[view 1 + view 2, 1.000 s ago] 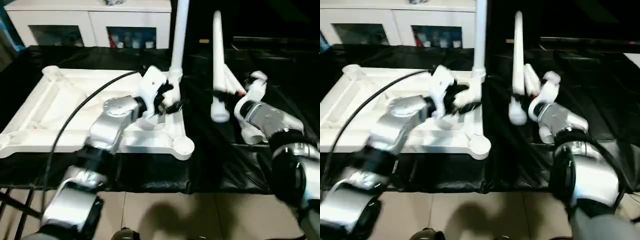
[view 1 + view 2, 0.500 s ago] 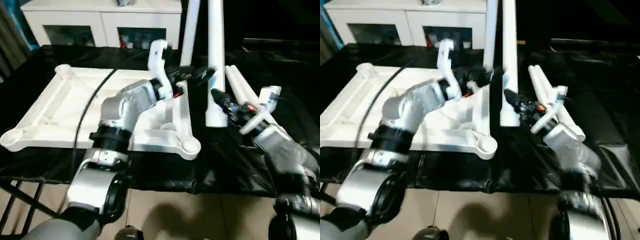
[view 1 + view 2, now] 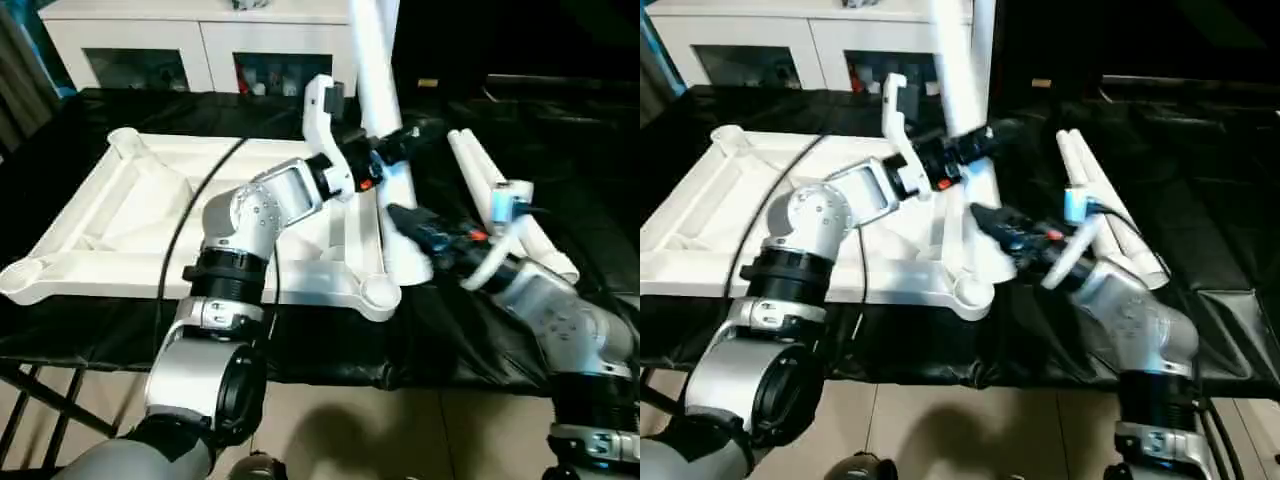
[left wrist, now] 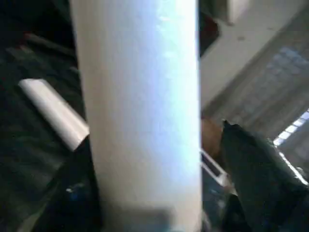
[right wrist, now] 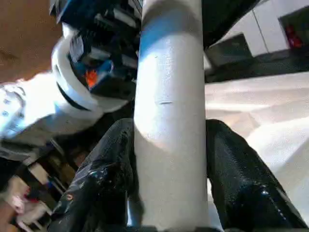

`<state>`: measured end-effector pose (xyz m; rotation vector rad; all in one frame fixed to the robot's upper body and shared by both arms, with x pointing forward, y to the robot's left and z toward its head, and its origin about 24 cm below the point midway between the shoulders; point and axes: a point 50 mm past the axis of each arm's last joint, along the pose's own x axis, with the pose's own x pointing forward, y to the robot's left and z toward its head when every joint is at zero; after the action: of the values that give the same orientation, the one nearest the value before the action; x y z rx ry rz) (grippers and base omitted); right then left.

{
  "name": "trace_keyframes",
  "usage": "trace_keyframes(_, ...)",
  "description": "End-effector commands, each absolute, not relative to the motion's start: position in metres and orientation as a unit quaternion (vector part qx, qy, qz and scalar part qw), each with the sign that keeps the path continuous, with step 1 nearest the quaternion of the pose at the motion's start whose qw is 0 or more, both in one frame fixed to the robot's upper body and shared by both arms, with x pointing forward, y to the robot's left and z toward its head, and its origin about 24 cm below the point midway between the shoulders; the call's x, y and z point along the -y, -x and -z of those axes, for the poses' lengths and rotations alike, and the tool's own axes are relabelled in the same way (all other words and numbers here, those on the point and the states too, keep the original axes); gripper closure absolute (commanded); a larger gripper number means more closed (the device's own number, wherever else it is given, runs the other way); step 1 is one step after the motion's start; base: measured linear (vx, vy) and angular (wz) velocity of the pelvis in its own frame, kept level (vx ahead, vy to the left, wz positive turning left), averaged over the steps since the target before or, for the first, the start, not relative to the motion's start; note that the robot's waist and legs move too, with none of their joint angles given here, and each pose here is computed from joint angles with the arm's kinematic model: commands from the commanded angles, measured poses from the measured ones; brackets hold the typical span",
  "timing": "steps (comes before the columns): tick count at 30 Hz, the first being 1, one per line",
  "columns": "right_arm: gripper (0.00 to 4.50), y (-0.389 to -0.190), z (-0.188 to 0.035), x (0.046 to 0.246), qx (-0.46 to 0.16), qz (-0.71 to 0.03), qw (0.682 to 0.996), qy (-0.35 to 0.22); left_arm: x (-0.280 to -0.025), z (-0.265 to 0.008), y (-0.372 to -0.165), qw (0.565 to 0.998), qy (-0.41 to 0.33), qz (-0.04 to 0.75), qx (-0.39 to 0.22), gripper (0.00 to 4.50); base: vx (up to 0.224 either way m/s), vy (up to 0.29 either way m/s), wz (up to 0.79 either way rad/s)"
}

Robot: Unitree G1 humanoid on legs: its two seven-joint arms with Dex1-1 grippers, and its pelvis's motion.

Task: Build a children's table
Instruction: Pick table leg

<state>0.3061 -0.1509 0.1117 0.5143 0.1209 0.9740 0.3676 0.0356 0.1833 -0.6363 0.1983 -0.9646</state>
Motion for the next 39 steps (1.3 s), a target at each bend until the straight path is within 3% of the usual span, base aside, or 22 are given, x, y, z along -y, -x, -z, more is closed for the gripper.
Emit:
trace_keyframes(1,2.63,-0.311,-0.104,0.143,-0.087,-0.436,0.872,-0.204,-0.037,-0.19,-0.371,0.853,0.289,0.428,-0.078,1.12,0.0,0.0,0.0)
trace_keyframes(7,2.63,-0.327,-0.109,0.114,-0.081,-0.381,0.915,-0.103,-0.042,-0.182,-0.381,0.904,0.27,0.32,-0.084,1.72,0.0,0.0,0.0)
trace_keyframes(12,2.64,-0.33,-0.126,0.09,-0.037,-0.376,0.925,-0.035,-0.05,-0.177,-0.388,0.926,0.28,0.24,-0.078,2.12,0.0,0.0,0.0)
trace_keyframes(15,2.64,-0.33,-0.137,0.081,-0.018,-0.377,0.925,-0.035,-0.052,-0.176,-0.389,0.929,0.288,0.222,-0.073,2.47,0.0,0.0,0.0)
trace_keyframes(20,2.64,-0.332,-0.143,0.079,-0.011,-0.371,0.928,-0.039,-0.054,-0.178,-0.39,0.928,0.288,0.227,-0.063,2.62,0.0,0.0,0.0)
trace_keyframes(22,2.64,-0.333,-0.143,0.08,-0.01,-0.369,0.928,-0.052,-0.055,-0.179,-0.39,0.928,0.282,0.239,-0.054,2.62,0.0,0.0,0.0)
trace_keyframes(23,2.08,-0.333,-0.144,0.081,-0.01,-0.369,0.928,-0.054,-0.055,-0.18,-0.39,0.927,0.28,0.243,-0.052,2.63,0.0,0.0,0.0)
trace_keyframes(25,1.94,-0.334,-0.142,0.087,-0.018,-0.374,0.924,-0.073,-0.056,-0.182,-0.39,0.922,0.284,0.261,-0.046,2.63,0.0,0.0,0.0)
trace_keyframes(30,1.55,-0.329,-0.136,0.112,-0.057,-0.451,0.884,-0.112,-0.056,-0.19,-0.384,0.878,0.295,0.375,-0.035,2.64,0.0,0.0,0.0)
trace_keyframes(36,1.13,-0.32,-0.136,0.126,-0.09,-0.526,0.838,-0.11,-0.057,-0.192,-0.376,0.838,0.278,0.468,-0.032,2.64,0.0,0.0,0.0)
trace_keyframes(39,0.78,-0.317,-0.136,0.133,-0.121,-0.568,0.808,-0.098,-0.053,-0.194,-0.364,0.795,0.243,0.555,-0.031,2.64,0.0,0.0,0.0)
